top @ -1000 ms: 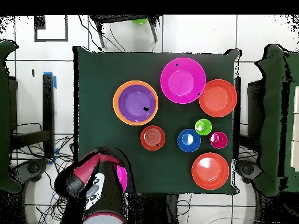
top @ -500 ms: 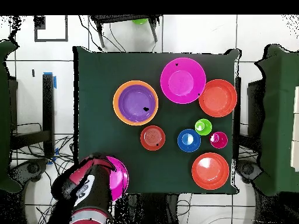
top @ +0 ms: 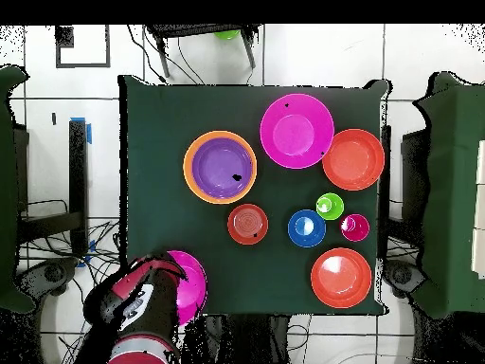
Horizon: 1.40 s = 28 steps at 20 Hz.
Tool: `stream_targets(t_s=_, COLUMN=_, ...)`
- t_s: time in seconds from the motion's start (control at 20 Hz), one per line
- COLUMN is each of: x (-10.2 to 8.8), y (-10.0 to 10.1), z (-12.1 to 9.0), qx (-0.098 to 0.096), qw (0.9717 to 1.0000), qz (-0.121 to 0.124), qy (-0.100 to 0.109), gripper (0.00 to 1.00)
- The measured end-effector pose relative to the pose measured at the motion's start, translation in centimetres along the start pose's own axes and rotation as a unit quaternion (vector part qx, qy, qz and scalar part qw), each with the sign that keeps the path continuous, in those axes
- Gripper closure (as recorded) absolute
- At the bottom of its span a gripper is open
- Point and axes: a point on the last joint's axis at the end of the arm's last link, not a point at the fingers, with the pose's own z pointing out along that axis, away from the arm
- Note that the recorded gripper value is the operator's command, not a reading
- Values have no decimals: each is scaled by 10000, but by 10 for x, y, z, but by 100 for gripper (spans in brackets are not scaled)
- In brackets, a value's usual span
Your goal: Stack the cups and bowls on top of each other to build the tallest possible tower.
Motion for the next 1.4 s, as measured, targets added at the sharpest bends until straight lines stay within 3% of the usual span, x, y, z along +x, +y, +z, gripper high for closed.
stream_targets(t_s=0.6, x=-1, y=-1, z=-4, qx=2, qw=9999, qz=132, qy=30, gripper=0)
stream_targets(t_s=1.4, x=-15, y=-1, z=-26, qx=-146, qw=9995, qz=290, qy=-58, gripper=0)
